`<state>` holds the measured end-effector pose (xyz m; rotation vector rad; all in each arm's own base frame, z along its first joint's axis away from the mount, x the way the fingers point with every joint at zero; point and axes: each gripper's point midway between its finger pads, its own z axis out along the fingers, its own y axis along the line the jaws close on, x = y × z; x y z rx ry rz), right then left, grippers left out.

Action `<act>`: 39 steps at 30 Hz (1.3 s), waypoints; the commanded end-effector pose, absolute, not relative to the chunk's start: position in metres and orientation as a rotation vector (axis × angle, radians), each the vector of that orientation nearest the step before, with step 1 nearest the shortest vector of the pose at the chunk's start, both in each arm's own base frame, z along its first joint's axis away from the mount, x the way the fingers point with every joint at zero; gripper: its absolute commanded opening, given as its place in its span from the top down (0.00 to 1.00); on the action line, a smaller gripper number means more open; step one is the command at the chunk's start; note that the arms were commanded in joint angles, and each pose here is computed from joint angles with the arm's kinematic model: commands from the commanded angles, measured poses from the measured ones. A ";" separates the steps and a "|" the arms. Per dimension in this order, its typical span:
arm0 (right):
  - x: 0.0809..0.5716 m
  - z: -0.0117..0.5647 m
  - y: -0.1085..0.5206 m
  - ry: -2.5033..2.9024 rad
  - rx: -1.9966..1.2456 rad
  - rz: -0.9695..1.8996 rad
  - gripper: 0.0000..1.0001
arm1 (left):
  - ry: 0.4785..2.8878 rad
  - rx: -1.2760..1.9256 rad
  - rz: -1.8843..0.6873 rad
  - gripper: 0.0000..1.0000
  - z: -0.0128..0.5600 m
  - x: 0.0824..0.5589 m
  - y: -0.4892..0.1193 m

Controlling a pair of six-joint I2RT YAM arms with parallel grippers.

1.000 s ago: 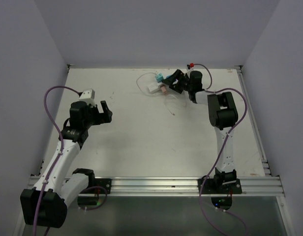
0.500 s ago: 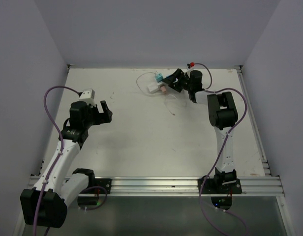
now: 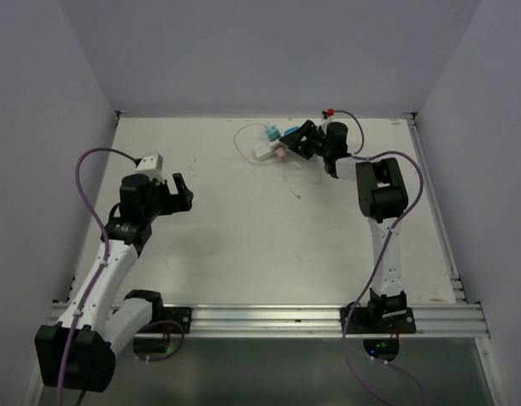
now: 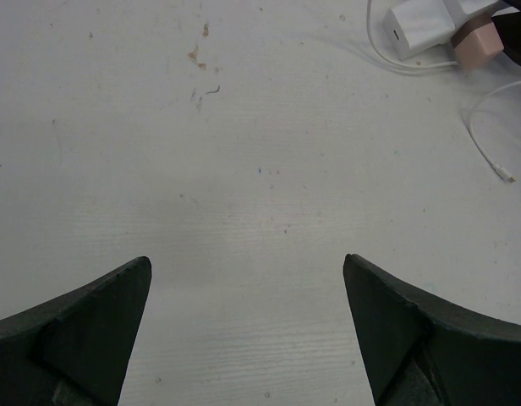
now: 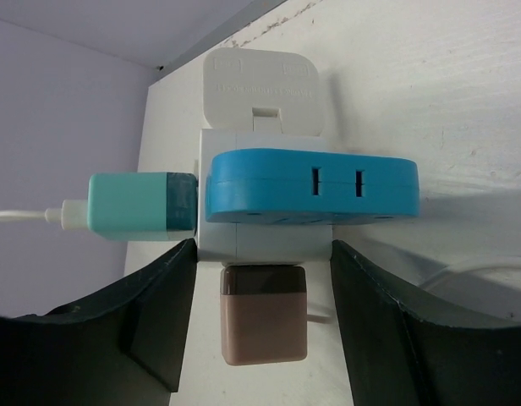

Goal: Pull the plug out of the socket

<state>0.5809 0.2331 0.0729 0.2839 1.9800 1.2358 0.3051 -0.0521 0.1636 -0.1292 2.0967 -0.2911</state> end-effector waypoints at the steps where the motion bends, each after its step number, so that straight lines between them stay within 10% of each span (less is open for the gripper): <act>1: 0.587 0.095 0.241 1.908 0.222 1.280 0.38 | 2.030 -0.131 -0.313 0.00 0.182 0.316 -0.053; 15: 0.569 0.127 0.242 1.856 0.213 1.340 0.99 | 2.029 -0.131 -0.344 0.00 0.183 0.315 -0.058; 39: 0.354 0.125 0.240 2.046 -0.031 1.440 1.00 | 1.917 0.189 -0.623 0.01 0.211 0.284 -0.153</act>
